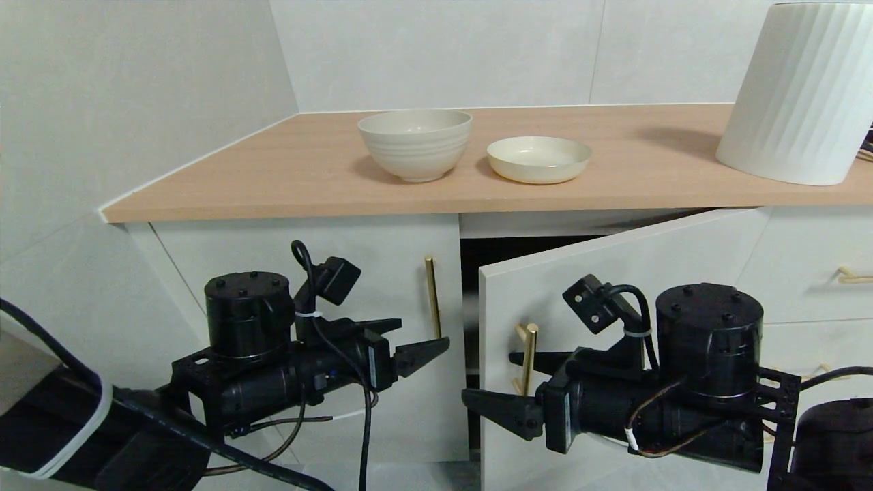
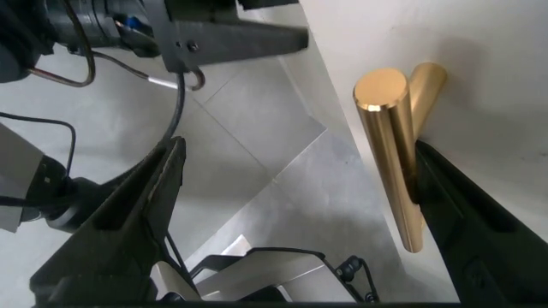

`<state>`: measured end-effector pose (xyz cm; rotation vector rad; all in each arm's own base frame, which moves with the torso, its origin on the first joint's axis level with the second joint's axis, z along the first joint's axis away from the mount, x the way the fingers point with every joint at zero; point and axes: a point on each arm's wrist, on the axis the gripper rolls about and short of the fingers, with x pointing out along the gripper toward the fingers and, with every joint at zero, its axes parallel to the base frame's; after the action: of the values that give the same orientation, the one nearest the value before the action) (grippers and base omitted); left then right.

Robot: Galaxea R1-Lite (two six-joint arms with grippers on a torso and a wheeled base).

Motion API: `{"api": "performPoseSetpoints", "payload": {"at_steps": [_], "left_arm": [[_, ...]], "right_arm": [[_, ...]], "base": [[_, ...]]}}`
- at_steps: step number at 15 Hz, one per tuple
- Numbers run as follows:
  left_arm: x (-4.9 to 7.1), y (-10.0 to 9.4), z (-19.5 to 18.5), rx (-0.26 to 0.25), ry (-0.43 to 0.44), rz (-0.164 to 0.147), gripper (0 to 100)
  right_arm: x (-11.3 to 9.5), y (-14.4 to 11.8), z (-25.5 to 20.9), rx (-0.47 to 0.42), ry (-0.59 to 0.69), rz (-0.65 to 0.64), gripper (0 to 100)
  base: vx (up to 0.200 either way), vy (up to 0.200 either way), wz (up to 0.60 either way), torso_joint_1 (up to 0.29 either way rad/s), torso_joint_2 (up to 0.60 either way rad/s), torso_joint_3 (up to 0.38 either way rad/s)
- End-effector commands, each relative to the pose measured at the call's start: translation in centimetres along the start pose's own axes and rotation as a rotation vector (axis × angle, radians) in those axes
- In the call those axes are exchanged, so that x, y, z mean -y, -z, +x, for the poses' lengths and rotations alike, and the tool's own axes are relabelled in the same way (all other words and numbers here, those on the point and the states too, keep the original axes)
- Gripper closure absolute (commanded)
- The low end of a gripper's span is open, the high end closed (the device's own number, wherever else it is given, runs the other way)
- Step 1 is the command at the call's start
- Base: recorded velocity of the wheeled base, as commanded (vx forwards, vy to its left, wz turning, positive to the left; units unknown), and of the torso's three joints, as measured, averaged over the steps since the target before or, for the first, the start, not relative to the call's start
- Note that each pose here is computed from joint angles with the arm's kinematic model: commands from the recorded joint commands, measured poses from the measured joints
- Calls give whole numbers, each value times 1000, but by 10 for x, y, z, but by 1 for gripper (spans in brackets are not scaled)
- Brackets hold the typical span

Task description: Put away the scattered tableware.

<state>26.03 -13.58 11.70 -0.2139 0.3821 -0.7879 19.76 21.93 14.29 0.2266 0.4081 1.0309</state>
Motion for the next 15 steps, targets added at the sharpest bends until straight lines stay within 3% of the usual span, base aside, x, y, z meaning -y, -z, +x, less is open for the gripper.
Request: {"api": "performPoseSetpoints", "payload": {"at_steps": [1,2,4,7,10,11,13,15], "left_arm": [[0,1,1,-5,2,-3,0],[2,2,1,-7,7,-4,100],[3,-1,7,1,18,-18,100],[8,-6,14,21,45,-64,100],[15,-10,32,89,179,-48,100],[14,-9,35,89,191,-45,100],[6,2,52,91,229,-33,100],[6,13,69,142,270,-1,100]], "right_arm": [[0,1,0,-3,1,1,0],[0,1,1,-4,0,1,0],[0,1,1,-4,1,1,0],[-1,-1,-2,5,0,2,0],[-1,-3,-4,16,4,2,0],[-1,-4,-4,20,3,2,0],[-1,-3,-6,15,5,3,0],[1,-3,-6,15,13,3,0]], "base": [[0,0,0,0,0,0],[0,0,0,0,0,0],[0,0,0,0,0,0],[0,0,0,0,0,0],[0,0,0,0,0,0],[0,0,0,0,0,0],[0,0,0,0,0,0],[0,0,0,0,0,0]]}}
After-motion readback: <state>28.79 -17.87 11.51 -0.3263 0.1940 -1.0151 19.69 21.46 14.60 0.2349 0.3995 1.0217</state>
